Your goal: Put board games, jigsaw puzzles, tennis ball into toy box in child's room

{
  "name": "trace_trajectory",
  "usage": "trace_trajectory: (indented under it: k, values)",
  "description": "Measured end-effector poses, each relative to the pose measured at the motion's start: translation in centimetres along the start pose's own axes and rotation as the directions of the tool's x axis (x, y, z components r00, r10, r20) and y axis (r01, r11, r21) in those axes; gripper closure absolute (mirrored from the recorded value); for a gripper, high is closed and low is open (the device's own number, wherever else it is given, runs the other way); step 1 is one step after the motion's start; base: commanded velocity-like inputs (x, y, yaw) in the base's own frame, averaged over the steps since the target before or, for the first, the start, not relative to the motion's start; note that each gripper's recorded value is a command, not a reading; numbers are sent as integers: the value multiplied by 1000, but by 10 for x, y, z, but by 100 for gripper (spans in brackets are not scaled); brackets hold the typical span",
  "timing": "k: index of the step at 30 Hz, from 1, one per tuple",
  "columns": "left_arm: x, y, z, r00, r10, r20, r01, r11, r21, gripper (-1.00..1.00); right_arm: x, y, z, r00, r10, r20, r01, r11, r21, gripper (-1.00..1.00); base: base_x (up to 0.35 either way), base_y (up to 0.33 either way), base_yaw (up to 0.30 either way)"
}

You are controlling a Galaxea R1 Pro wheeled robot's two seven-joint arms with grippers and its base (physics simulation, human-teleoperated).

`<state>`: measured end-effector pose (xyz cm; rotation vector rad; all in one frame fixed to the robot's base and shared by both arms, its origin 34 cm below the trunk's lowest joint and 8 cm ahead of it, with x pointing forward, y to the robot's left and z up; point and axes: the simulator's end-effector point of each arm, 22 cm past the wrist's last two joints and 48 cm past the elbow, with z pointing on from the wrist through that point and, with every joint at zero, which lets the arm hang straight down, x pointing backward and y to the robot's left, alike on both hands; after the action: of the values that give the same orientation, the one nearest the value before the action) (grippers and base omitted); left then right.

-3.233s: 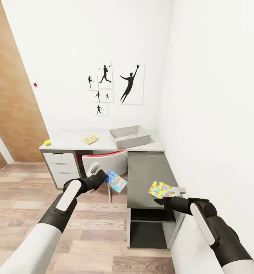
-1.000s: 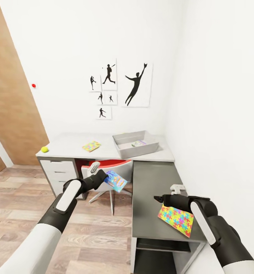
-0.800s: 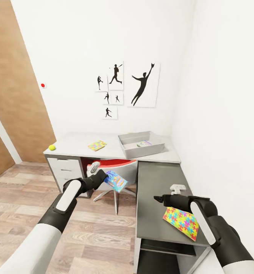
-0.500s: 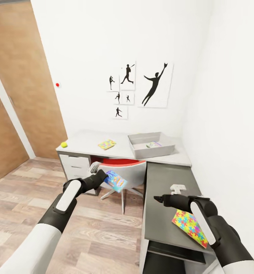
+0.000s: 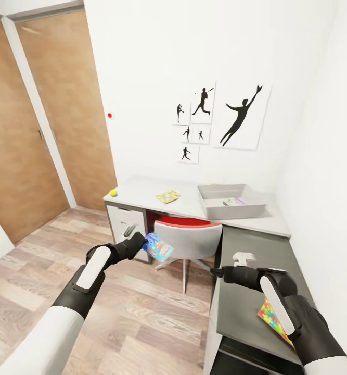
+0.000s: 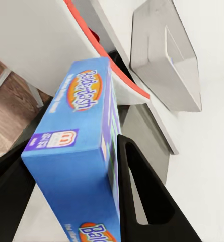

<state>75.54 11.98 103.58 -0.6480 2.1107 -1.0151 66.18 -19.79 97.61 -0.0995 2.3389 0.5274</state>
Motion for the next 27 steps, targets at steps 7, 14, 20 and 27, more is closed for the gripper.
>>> trace_trajectory:
  k: [7,14,20,27]
  values:
    - [0,0,0,1000,0,0,0,1000,0,100,0,0,0,1000,0,0,0,1000,0,-100,0,0,295]
    - [0,0,0,1000,1,-1,-1,1000,0,100,0,0,0,1000,0,0,0,1000,0,-100,12,0,293]
    - [0,0,0,1000,2,0,-2,1000,-1,100,0,0,-1,1000,0,1,0,1000,0,-100,141,0,190]
    - [0,0,0,1000,2,0,-2,1000,-1,100,0,-1,-1,1000,0,1,0,1000,1,-100,134,0,61]
